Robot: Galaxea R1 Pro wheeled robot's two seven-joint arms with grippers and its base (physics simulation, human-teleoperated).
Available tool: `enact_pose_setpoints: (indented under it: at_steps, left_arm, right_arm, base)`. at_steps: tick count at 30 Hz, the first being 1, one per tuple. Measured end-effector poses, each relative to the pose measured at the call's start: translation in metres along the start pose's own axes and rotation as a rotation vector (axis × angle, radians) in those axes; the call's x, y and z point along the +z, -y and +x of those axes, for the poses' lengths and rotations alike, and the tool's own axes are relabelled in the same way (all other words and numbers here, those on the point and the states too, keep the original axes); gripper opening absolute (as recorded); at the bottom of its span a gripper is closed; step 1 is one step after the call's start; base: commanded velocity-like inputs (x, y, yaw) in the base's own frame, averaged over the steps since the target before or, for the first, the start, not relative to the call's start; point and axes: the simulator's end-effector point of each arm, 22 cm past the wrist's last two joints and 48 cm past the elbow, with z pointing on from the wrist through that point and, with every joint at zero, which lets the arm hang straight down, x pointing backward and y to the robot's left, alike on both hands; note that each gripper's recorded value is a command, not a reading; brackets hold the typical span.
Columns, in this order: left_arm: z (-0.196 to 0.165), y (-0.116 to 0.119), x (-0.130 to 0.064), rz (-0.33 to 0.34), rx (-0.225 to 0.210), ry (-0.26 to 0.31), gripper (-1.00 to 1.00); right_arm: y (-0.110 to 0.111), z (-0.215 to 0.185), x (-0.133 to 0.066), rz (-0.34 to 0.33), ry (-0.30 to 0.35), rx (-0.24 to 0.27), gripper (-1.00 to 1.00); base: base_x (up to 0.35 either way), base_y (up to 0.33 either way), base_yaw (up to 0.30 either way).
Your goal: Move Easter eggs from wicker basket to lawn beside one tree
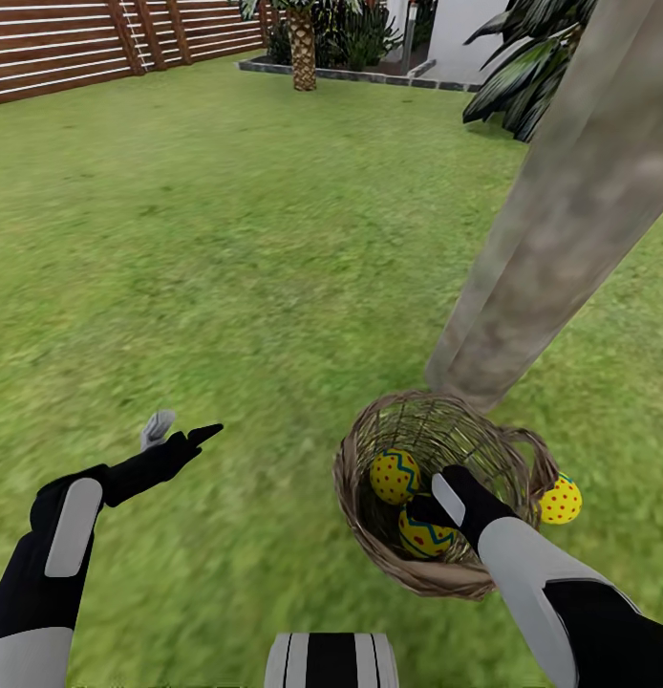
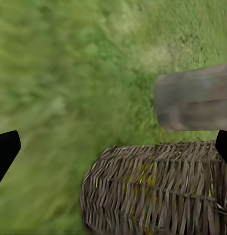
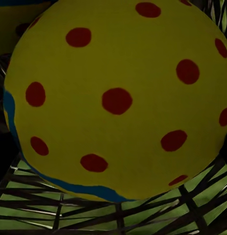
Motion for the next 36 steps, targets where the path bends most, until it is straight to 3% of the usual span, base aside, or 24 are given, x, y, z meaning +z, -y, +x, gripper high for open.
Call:
enact_pose_setpoints:
  at_steps: [3,4,12,18,28,36]
  left_arm:
    - [0.000,0.000,0.000,0.001,0.000,0.000,1.00]
    - [0.000,0.000,0.000,0.001,0.000,0.000,1.00]
    - [0.003,-0.003,0.003,-0.002,-0.004,-0.005,1.00]
    - [0.009,-0.012,0.008,-0.014,-0.013,-0.019,1.00]
    - [0.002,-0.001,0.002,0.000,-0.003,-0.004,1.00]
    - [-0.001,0.005,-0.001,0.007,0.004,0.002,1.00]
  right_arm:
    - [0.000,0.000,0.000,-0.001,0.000,0.001,1.00]
    - [0.000,0.000,0.000,-0.001,0.000,0.001,-1.00]
    - [0.000,-0.002,0.000,0.002,-0.007,-0.009,-1.00]
    - [0.000,0.002,0.000,0.005,-0.064,-0.041,-1.00]
    - [0.000,-0.001,0.001,-0.001,0.000,0.000,-1.00]
    - [0.004,0.002,-0.002,0.014,-0.002,-0.015,-1.00]
  base:
    - [0.000,0.000,0.000]
    - [0.000,0.000,0.000]
    - [0.000,0.000,0.000]
    - [0.000,0.000,0.000]
    - [0.000,0.000,0.000]
    - [0.000,0.000,0.000]
